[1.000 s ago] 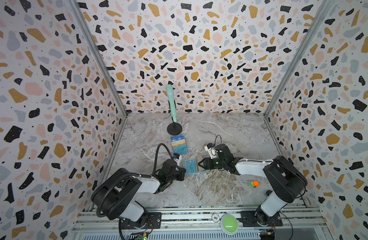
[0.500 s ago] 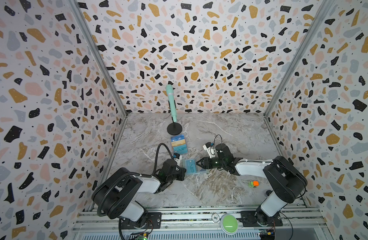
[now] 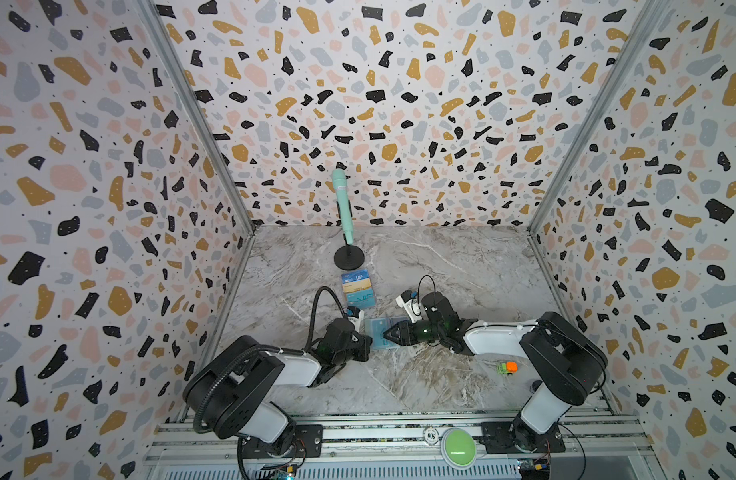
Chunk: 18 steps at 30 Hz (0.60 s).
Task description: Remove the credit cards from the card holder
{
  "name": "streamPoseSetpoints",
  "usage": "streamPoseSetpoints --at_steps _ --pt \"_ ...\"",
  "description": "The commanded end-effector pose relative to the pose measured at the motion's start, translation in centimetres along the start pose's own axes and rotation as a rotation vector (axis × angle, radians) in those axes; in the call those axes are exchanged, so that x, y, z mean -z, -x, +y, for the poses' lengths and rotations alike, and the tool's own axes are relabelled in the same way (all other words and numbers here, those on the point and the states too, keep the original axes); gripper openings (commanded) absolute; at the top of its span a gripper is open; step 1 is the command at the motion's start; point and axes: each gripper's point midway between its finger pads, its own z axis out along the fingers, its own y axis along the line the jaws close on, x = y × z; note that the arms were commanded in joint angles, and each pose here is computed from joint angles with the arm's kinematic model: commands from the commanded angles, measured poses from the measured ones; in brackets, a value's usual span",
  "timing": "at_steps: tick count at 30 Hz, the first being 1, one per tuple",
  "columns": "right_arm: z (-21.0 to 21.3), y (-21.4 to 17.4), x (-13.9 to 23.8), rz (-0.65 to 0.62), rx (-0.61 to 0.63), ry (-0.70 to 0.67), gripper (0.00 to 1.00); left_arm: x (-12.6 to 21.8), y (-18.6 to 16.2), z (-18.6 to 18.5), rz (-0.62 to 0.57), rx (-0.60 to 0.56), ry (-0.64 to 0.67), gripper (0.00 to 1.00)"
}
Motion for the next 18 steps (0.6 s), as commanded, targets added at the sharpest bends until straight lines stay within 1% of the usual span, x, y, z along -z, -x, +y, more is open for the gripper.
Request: streamPoseSetpoints --at_steps 1,7,10,12,14,16,18 --pt "0.7 0.9 0.0 -0.018 0.024 0.016 0.46 0.2 -1.8 1.6 0.052 0.013 0.067 0.06" --pt "0.5 0.7 0.0 -0.015 0.020 0.011 0.47 0.3 -1.7 1.9 0.047 0.013 0.088 0.06" --pt "-0.1 1.0 0.3 -0.036 0.015 -0.038 0.47 0.4 -1.8 2.1 0.046 0.012 0.102 0.06" --pt "-1.4 1.1 0.5 -0.041 0.006 -0.118 0.46 0.5 -1.7 2.2 0.043 0.011 0.105 0.06" --pt "-3.3 1.1 0.8 -0.035 -0.001 -0.236 0.45 0.5 -1.8 2.2 0.045 0.010 0.107 0.06" --pt "-4.8 1.0 1.3 -0.034 -0.002 -0.326 0.45 0.6 -1.8 2.2 0.046 0.009 0.107 0.06" --pt "-5.6 0.8 1.8 -0.033 0.002 -0.377 0.45 0.6 -1.9 2.3 0.048 0.006 0.109 0.06"
